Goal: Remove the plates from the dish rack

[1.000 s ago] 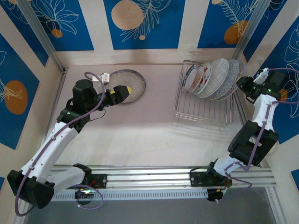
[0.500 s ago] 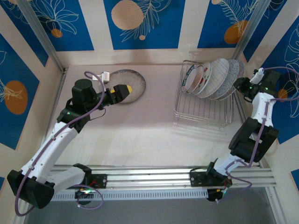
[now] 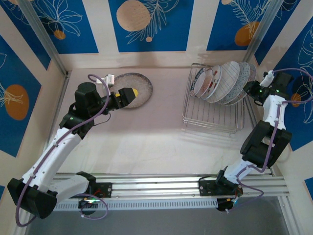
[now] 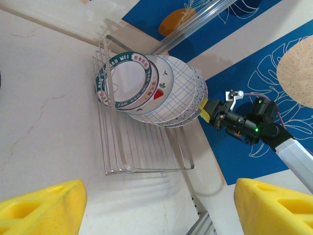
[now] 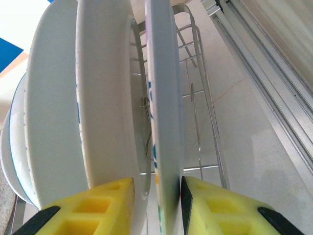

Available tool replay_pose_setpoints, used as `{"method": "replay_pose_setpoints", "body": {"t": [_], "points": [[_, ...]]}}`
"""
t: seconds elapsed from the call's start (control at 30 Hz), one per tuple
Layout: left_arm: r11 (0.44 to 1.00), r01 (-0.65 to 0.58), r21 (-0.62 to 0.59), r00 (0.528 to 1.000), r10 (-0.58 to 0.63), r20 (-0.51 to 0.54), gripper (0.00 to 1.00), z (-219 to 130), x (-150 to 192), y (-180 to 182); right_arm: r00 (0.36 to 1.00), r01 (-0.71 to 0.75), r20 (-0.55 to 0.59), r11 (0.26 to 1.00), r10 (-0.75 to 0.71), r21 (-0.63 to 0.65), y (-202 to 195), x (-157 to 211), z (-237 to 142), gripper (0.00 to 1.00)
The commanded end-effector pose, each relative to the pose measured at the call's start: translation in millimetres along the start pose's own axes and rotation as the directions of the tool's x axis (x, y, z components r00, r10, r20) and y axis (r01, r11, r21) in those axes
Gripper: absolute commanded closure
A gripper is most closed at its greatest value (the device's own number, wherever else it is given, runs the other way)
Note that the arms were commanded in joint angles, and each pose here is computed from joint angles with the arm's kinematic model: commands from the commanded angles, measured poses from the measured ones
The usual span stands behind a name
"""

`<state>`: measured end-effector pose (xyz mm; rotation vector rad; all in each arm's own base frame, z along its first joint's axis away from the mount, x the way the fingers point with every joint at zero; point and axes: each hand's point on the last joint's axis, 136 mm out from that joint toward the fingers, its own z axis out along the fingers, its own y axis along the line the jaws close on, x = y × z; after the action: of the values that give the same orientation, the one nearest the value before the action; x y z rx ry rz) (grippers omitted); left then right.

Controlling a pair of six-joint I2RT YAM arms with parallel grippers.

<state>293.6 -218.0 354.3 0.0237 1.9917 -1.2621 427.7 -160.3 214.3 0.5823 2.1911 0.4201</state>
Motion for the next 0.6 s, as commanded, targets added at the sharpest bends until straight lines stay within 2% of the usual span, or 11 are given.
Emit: {"method": "replay_pose_setpoints", "body": {"t": [0.0, 0.23, 0.57], "points": [[0.998, -0.031, 0.061, 0.999, 0.030, 0.018, 0.22, -2.8, -9.4, -22.1, 0.999, 0.030, -0.013, 1.000, -0.030, -0.007, 4.8, -1.9, 7.2, 0.67], [0.998, -0.027, 0.061, 0.999, 0.026, 0.018, 0.22, -1.6, -9.8, -22.0, 0.999, 0.049, -0.023, 0.999, -0.049, 0.006, 4.1, 1.0, 12.4, 0.71], [0.998, -0.022, 0.059, 1.000, 0.021, 0.016, 0.22, -1.3, -8.6, -20.6, 0.994, 0.108, -0.009, 0.993, -0.108, 0.050, 10.0, -0.4, 13.0, 0.85]]}}
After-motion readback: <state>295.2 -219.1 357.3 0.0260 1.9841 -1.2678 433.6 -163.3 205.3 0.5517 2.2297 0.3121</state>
